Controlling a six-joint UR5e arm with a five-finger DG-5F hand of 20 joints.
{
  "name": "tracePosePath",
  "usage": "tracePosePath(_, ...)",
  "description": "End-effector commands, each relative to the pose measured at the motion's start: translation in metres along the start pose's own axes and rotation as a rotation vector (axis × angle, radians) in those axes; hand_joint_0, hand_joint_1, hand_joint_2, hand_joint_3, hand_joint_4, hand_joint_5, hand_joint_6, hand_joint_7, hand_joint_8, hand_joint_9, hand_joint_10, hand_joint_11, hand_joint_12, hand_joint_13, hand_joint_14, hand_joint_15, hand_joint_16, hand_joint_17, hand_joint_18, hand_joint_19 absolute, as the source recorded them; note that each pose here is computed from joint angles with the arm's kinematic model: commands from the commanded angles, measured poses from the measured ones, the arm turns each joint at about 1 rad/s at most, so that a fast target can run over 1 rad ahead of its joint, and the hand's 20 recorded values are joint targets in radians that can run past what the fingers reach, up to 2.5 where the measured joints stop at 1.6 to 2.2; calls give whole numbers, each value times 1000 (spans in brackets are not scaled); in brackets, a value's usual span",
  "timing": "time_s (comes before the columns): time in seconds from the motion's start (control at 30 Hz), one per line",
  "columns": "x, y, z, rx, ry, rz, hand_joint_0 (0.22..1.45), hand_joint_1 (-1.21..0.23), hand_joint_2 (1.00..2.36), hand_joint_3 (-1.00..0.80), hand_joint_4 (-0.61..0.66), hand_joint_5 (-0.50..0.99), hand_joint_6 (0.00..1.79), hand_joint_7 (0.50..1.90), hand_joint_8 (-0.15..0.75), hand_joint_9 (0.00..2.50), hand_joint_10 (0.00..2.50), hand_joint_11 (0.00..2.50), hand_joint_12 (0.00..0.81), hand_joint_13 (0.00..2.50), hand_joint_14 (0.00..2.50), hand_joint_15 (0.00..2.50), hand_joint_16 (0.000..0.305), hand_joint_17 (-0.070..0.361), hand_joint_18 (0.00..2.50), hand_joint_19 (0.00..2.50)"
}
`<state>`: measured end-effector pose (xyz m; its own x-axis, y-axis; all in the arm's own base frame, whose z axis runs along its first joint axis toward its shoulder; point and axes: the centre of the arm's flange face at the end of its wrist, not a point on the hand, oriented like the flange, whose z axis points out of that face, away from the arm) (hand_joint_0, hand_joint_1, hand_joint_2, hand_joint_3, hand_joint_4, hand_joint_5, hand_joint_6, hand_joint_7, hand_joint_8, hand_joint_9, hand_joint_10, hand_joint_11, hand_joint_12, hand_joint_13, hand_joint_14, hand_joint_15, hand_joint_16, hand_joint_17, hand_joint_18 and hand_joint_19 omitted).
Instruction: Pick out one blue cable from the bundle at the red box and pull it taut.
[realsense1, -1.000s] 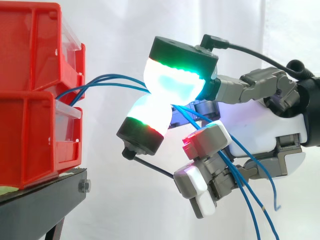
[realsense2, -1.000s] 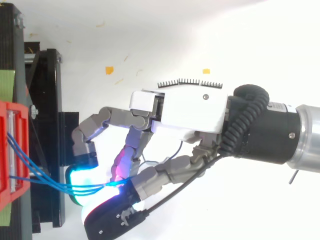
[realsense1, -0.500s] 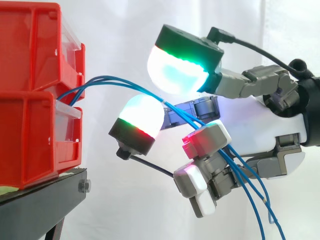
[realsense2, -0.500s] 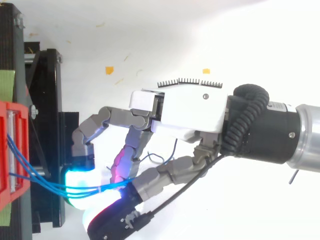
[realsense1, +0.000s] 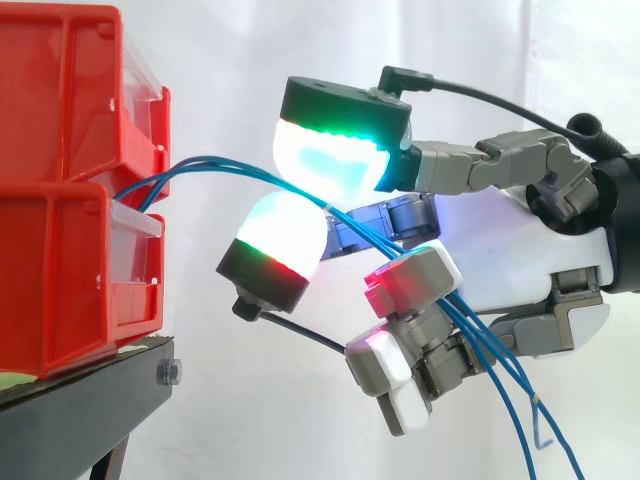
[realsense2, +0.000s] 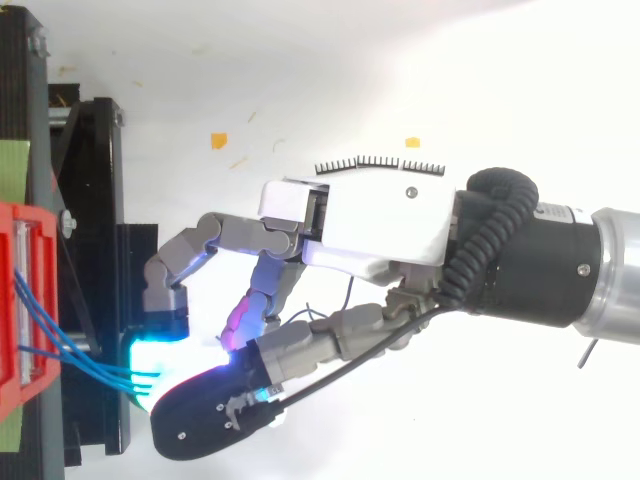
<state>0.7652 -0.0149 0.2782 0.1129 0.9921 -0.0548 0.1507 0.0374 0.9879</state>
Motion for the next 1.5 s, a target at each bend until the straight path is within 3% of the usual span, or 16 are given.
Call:
tracePosePath(0.0,0,0,0,0,0,0,604,-767,1020,-161,-10,-72,885,999,328,1427,36,911,336,1098,24,662,46,103,910,677)
tracePosePath(0.17,0,0,0,-1,0,0,619,-831,1022,-109,3,-84,900,991,330,1383,35,924,333,1085,26,671,45,101,900,675)
tracePosePath(0.33,0,0,0,-1,0,0,659,-892,1025,-107,-182,-92,912,1002,286,1409,37,923,329,1122,27,678,45,101,930,693)
tracePosePath(0.53,0,0,0,-1,0,0,685,-898,1016,-259,-293,-95,905,988,259,1424,36,903,333,1151,26,685,44,100,952,706)
tracePosePath(0.7,1,0,0,-2,0,0,758,-915,1004,-442,-380,-98,909,1077,243,1439,37,917,331,1161,29,692,43,98,968,684)
tracePosePath(1.03,-2,-1,0,3,-3,-1,787,-926,1000,-500,-412,-99,912,1177,240,1441,38,906,324,1171,27,680,42,95,972,685)
tracePosePath(1.47,1,0,0,-2,0,0,765,-982,1000,-500,-305,-95,933,1041,254,1424,37,922,324,1163,28,684,43,96,981,665)
